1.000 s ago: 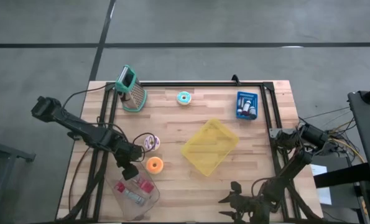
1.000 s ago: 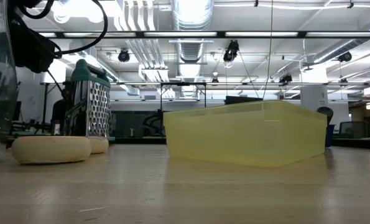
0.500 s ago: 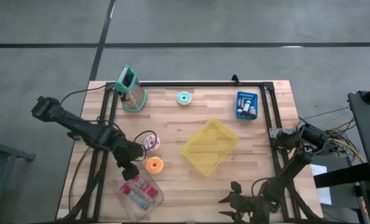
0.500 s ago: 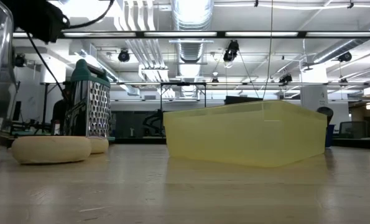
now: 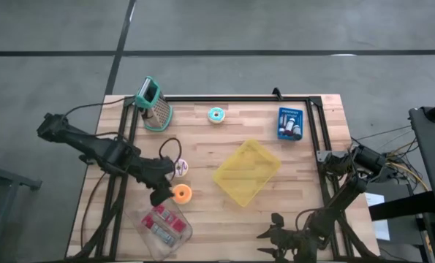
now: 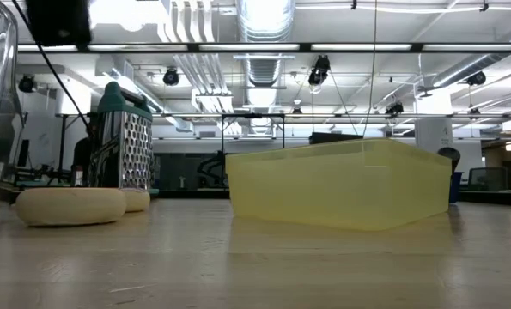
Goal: Pick & Place Food Item
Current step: Put the purple donut into the yellow bin
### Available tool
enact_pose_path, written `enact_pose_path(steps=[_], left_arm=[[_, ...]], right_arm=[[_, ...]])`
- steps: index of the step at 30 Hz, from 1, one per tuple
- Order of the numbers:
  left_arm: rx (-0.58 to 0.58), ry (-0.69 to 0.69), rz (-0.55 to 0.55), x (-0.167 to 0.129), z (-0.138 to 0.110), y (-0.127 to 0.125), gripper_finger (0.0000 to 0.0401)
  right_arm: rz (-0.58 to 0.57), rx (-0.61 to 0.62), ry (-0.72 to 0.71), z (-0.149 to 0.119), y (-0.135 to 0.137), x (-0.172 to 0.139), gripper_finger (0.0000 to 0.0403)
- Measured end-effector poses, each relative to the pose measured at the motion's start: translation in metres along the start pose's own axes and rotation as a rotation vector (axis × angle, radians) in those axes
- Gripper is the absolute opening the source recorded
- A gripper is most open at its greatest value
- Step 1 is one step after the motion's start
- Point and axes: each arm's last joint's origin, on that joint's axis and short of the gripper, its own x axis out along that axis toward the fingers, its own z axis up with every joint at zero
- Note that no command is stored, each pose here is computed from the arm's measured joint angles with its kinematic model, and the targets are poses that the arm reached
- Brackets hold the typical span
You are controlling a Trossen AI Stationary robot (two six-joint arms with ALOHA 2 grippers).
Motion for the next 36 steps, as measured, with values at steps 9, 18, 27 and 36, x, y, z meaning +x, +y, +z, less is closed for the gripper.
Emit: enact_pose_path(steps=[9, 18, 27, 36], left_arm=[[0.153, -0.301, 0.166, -0.006, 0.016, -0.001, 0.0222], [0.131, -0.381, 0.238, -0.008, 0.031, 0.010, 0.0222], [0.126, -0.350, 0.315, -0.009, 0.038, 0.025, 0.0222], [0.034, -0.456, 0.453, -0.015, 0.046, 0.035, 0.0222]], right_arm=[[0.000, 0.000, 0.000, 0.000, 0.000, 0.000, 0.0187], [0.000, 0.001, 0.000, 0.000, 0.000, 0.000, 0.0187], [-0.001, 0.000, 0.000, 0.000, 0.000, 0.000, 0.0187], [0.000, 0.000, 0.000, 0.000, 0.000, 0.000, 0.0187]])
